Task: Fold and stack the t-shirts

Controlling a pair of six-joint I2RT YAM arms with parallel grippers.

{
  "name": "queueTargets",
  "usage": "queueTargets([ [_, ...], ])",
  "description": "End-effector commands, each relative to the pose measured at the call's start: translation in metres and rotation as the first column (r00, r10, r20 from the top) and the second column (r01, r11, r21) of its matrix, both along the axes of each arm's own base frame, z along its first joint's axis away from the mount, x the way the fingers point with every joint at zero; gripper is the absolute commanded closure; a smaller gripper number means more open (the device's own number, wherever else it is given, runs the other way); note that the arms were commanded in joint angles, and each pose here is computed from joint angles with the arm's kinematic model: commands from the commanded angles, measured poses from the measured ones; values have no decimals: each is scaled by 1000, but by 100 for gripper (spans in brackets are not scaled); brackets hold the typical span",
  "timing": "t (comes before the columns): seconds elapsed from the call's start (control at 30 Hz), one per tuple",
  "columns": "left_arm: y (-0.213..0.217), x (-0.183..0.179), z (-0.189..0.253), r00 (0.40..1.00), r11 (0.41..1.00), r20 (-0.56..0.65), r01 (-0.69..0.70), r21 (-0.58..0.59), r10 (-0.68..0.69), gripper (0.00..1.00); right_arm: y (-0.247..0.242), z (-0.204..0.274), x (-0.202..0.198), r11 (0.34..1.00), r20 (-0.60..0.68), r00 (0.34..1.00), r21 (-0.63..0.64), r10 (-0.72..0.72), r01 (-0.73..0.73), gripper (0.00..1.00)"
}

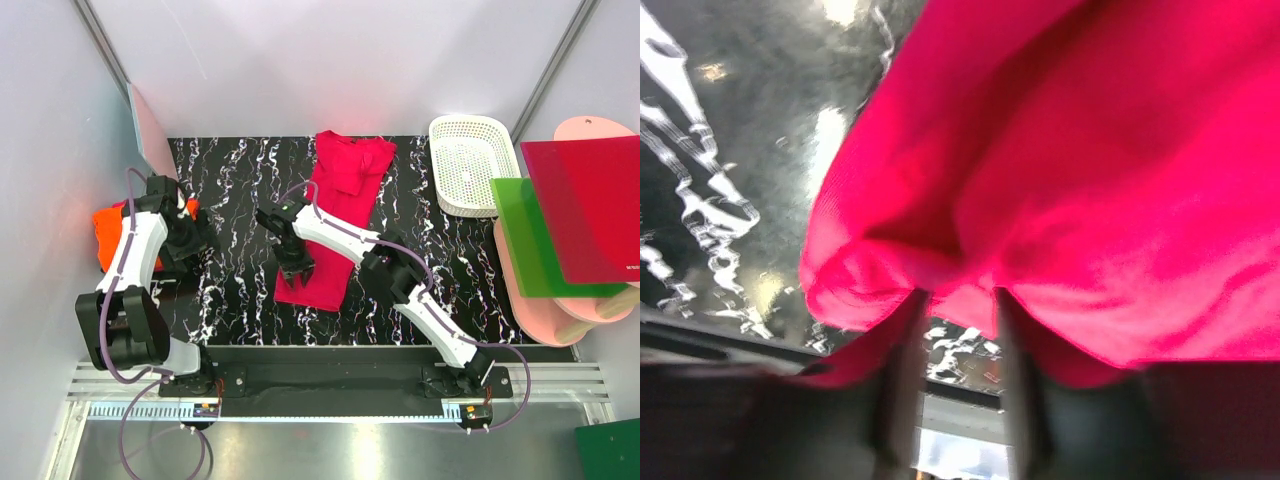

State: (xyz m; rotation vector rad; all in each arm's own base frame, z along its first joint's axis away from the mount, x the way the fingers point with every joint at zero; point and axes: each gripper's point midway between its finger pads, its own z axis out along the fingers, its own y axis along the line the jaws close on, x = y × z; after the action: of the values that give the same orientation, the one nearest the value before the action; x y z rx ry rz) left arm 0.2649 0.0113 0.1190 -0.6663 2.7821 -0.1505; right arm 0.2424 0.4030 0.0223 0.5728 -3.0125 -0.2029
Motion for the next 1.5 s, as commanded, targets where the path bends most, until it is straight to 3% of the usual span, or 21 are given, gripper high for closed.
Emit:
queueTargets([
  [0.0,-1,9,1,999,1000,33,20,-13,-20,1,15,68,-2,991,61,998,134,5,-13,42],
  [0.07,-2,9,0,999,1000,28,23,-19,-23,1,19,70,-2,989,62,998,148,7,-16,36],
  [0.17,-1,10,-2,999,1000,23,25,-19,-24,1,26,80,3,984,82,997,179,1,-16,35],
  [0.3,-1,11,-3,999,999,20,26,-19,-26,1,33,78,1,980,66,998,197,2,-15,39],
  [0.43,-1,11,-4,999,999,18,29,-20,-29,1,42,63,-5,978,8,1000,210,13,-14,61],
  [1.0,1,16,-5,1000,1000,9,28,-14,-28,1,39,21,-17,989,-91,995,146,33,-19,65],
  [1.07,1,17,-5,1000,1000,9,28,-14,-28,1,39,16,-16,989,-96,995,144,39,-25,73],
  [1.1,2,17,-5,1000,999,8,30,-13,-30,1,39,15,-16,989,-96,994,143,43,-29,81],
  [1.23,2,17,-6,1000,1000,4,28,-13,-28,1,36,21,-12,989,-63,996,143,57,-47,96],
  [1.47,1,18,-10,1000,999,-6,27,-22,-27,1,24,43,-13,991,-34,998,126,52,-48,100],
])
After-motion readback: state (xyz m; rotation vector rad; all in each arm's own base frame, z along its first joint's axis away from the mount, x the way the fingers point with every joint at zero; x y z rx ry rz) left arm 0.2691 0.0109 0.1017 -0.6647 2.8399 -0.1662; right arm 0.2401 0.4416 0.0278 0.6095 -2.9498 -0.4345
